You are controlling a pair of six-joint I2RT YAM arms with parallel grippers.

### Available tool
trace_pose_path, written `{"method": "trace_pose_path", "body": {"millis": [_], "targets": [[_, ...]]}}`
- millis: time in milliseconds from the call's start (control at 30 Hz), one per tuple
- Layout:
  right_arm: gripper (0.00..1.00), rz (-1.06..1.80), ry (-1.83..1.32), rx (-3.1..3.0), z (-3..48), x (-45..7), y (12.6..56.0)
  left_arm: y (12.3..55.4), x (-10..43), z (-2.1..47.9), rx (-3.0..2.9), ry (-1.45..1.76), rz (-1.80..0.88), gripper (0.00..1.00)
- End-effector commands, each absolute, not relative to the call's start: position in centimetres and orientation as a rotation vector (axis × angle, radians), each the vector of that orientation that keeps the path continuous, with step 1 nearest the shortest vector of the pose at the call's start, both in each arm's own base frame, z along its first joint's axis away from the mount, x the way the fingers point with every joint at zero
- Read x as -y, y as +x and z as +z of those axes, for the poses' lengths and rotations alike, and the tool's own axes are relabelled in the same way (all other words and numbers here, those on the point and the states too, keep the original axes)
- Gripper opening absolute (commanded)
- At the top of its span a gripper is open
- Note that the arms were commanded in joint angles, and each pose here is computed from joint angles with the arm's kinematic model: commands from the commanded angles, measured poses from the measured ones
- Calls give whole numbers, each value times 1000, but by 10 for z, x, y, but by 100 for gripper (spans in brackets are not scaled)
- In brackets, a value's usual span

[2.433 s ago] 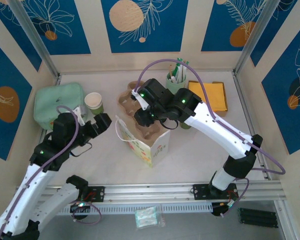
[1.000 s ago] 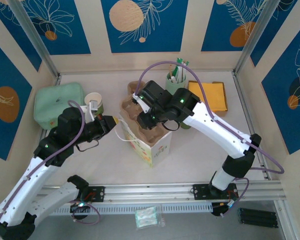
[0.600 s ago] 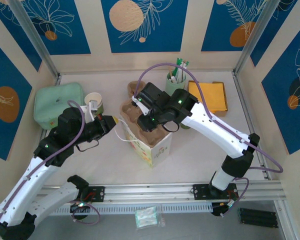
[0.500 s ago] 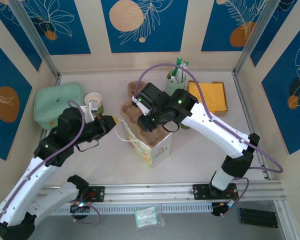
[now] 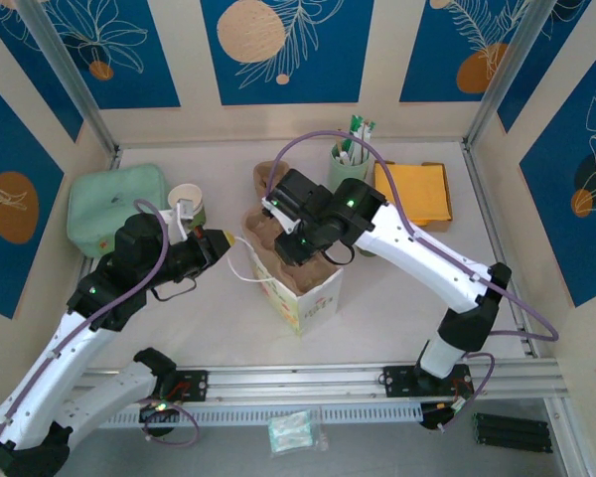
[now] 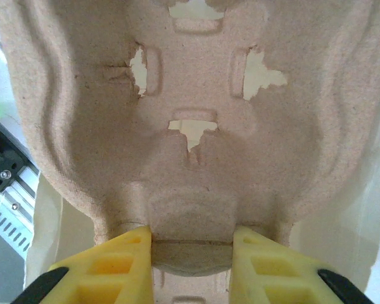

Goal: Pack the takeout coffee

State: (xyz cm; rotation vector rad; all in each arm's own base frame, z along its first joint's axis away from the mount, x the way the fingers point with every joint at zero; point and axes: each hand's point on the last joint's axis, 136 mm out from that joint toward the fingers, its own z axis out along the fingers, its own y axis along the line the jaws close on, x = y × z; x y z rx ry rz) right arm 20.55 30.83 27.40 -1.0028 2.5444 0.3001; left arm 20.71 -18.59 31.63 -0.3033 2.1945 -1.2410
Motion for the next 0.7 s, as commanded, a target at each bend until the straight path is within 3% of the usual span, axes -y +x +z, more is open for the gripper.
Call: {"method": "trace_pose_path", "body": {"millis": [0,667], "targets": [[28,260,-1005,-2606,260,-304,201,205,183,321,-2174,-294,-1229,0],[28,132,-918,-2724,245,-298,204,204,183,325,-2161,-289,-1247,0]]}}
